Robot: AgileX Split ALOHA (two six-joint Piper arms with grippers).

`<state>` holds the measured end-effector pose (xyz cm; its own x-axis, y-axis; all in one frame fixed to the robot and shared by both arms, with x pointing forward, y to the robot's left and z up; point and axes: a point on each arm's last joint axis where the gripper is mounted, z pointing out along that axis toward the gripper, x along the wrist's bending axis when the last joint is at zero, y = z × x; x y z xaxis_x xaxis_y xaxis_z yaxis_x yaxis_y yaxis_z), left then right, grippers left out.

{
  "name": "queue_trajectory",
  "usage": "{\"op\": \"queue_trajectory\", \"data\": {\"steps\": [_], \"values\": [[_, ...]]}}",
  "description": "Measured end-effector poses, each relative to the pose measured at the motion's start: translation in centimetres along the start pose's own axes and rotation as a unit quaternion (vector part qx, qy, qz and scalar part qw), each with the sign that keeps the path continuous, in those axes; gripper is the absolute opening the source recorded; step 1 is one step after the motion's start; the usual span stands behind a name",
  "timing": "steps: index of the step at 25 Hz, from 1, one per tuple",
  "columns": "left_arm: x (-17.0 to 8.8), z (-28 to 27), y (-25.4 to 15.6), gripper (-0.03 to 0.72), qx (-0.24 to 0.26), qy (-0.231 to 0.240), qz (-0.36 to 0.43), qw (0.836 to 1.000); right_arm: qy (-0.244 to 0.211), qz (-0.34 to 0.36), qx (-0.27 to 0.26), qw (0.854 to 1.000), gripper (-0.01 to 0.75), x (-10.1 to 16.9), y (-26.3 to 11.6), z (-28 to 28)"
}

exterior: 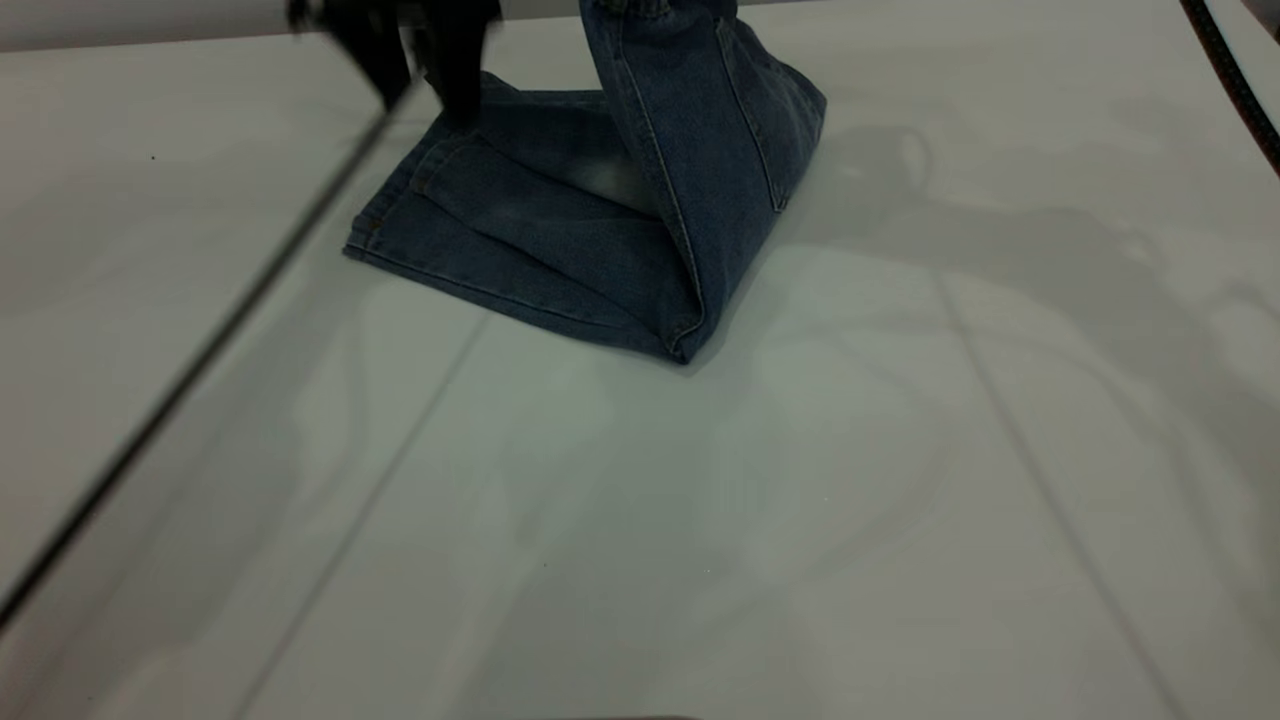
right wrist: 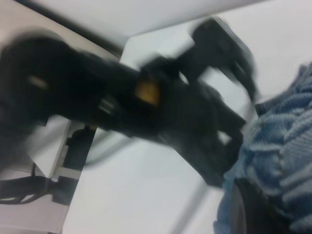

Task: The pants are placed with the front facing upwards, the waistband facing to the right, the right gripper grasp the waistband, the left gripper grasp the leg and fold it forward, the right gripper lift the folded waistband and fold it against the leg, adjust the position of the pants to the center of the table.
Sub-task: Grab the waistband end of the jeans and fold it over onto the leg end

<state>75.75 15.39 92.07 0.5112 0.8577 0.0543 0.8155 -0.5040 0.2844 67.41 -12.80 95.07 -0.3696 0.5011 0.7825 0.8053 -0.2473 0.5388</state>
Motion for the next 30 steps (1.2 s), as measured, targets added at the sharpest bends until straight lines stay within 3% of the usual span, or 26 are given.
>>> {"op": "queue_trajectory", "data": {"steps": [8, 12, 17, 20, 26, 28, 30], "values": [[1.6, -13.8, 3.1, 0.500, -0.168, 0.048, -0.022, 0.984, -0.015, -0.028, 0.015, 0.999, 0.083, -0.9, -1.6, 1.9], [1.3, -17.6, 3.2, 0.500, -0.207, 0.053, -0.025, 0.977, -0.008, -0.065, 0.038, 0.997, 0.084, -0.1, -3.3, 4.4], [1.2, -18.7, 3.1, 0.500, -0.217, 0.054, -0.029, 0.974, -0.022, -0.096, 0.053, 0.994, 0.116, 0.8, -5.2, 7.9], [1.2, -18.6, 3.1, 0.500, -0.216, 0.054, -0.030, 0.974, -0.023, -0.099, 0.056, 0.993, 0.207, 0.5, -5.8, 9.2], [1.1, -18.6, 3.2, 0.500, -0.216, 0.053, -0.030, 0.974, -0.023, -0.097, 0.056, 0.993, 0.578, 0.4, -5.8, 9.5], [1.2, -18.6, 3.1, 0.500, -0.216, 0.055, -0.030, 0.974, -0.029, -0.101, 0.063, 0.992, 0.654, 0.2, -5.8, 9.3], [1.2, -18.6, 3.1, 0.500, -0.216, 0.056, -0.029, 0.974, -0.040, -0.105, 0.078, 0.991, 0.675, -0.4, -5.5, 8.8]]}}
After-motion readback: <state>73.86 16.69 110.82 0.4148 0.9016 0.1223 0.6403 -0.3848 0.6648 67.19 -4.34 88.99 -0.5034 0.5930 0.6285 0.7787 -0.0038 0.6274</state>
